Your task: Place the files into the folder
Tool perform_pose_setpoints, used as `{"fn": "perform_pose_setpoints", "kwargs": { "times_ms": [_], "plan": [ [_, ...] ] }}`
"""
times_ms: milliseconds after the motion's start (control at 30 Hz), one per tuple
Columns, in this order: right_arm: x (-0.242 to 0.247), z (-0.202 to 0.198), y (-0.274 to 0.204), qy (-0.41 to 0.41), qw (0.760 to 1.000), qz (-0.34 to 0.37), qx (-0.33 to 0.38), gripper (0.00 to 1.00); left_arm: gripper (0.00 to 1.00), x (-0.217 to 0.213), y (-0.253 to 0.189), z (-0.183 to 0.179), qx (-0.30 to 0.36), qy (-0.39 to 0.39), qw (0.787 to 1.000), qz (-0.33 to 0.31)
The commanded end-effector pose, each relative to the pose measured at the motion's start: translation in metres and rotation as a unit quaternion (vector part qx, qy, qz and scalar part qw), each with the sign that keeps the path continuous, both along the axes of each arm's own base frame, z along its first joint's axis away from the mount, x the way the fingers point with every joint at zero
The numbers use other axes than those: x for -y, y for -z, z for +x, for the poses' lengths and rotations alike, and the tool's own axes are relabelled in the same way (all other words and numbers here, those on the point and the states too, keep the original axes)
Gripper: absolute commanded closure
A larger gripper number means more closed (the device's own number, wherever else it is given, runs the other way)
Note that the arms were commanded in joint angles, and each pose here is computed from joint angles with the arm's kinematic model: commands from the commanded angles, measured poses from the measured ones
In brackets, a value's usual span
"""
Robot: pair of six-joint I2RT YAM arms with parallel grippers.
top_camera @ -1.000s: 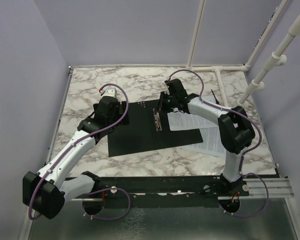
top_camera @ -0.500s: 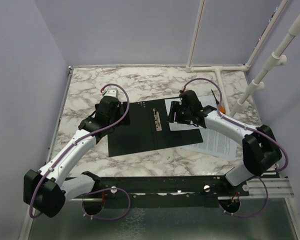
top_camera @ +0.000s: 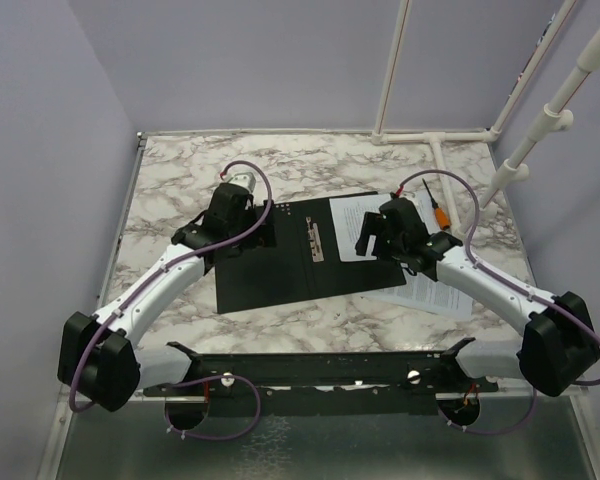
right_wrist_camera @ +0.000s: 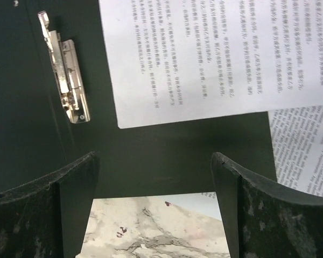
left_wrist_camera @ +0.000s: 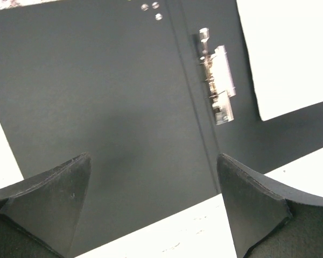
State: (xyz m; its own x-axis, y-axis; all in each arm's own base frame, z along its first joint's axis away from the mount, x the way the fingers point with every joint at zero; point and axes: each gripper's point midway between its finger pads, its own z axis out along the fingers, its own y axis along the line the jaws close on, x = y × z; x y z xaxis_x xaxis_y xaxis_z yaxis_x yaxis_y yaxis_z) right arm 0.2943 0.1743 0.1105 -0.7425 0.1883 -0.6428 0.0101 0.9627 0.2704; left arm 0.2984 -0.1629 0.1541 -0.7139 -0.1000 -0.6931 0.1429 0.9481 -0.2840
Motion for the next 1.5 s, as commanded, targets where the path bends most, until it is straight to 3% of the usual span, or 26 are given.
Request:
{"fn": "perform_pose_setpoints", "kwargs": {
  "times_ms": [0, 667, 833, 1167, 1467],
  "plan": [
    [0.024, -0.005, 0.007, 0.057, 0.998, -0.023, -0.004, 0.13, 0.01, 0.037, -0.029, 0.019, 0.023, 0.026, 0.998, -0.06],
    [0.057, 0.014, 0.022, 0.118, 0.993, -0.019, -0.002, 0.11, 0.01, 0.178, -0.018, 0.119, 0.011, 0.105, 0.991, -0.087],
    [0.067, 0.02, 0.025, 0.123, 0.992, -0.01, -0.003, 0.06, 0.01, 0.214, -0.005, 0.139, 0.007, 0.141, 0.985, -0.096],
    [0.076, 0.022, 0.039, 0.137, 0.99, 0.008, -0.019, 0.05, 0.01, 0.251, 0.03, 0.17, 0.004, 0.175, 0.979, -0.1],
    [0.056, 0.027, 0.045, 0.117, 0.99, 0.069, -0.027, 0.05, 0.01, 0.257, 0.074, 0.168, -0.03, 0.19, 0.977, -0.093]
  ]
}}
